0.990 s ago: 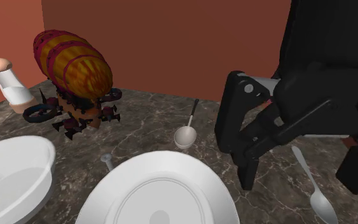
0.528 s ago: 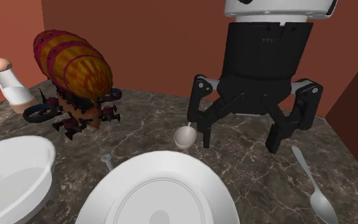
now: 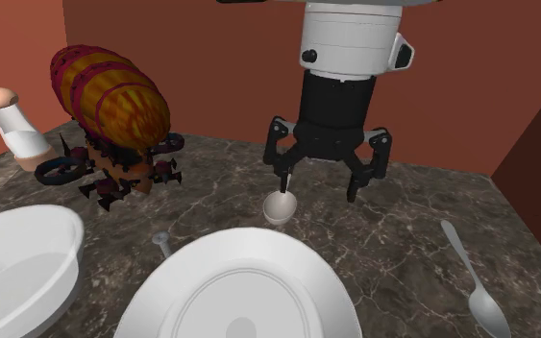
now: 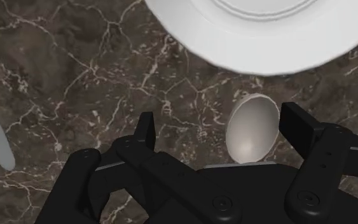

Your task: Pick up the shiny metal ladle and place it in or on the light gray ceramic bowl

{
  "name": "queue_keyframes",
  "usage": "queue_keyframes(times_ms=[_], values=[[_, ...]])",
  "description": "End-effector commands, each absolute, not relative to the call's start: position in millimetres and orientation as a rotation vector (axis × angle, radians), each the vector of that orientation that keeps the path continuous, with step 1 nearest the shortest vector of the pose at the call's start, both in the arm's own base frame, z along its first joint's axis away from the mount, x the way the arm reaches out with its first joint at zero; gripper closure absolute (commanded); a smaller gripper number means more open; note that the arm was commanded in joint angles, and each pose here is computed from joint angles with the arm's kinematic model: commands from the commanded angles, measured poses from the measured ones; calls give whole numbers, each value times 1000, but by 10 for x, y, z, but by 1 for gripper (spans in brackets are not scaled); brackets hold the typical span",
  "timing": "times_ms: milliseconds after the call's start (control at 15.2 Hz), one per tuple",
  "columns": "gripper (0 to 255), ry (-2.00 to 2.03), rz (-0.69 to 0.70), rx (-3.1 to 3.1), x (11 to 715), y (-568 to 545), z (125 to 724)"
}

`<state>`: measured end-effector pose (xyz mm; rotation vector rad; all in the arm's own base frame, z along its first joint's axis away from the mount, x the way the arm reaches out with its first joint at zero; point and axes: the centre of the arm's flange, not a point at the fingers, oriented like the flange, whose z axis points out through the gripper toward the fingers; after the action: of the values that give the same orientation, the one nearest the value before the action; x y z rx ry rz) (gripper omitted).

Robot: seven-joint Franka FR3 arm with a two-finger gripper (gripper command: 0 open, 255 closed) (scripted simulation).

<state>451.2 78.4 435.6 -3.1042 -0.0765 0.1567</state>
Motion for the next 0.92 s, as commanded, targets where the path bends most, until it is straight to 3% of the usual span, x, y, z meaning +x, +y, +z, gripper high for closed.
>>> queue_keyframes(times_ms=[0,660,858], values=[[0,-54,135,-3093,4723,834,4256],[0,49,39,-3035,5776,1178,3785],[0,52,36,-3033,5808,1199,3667]])
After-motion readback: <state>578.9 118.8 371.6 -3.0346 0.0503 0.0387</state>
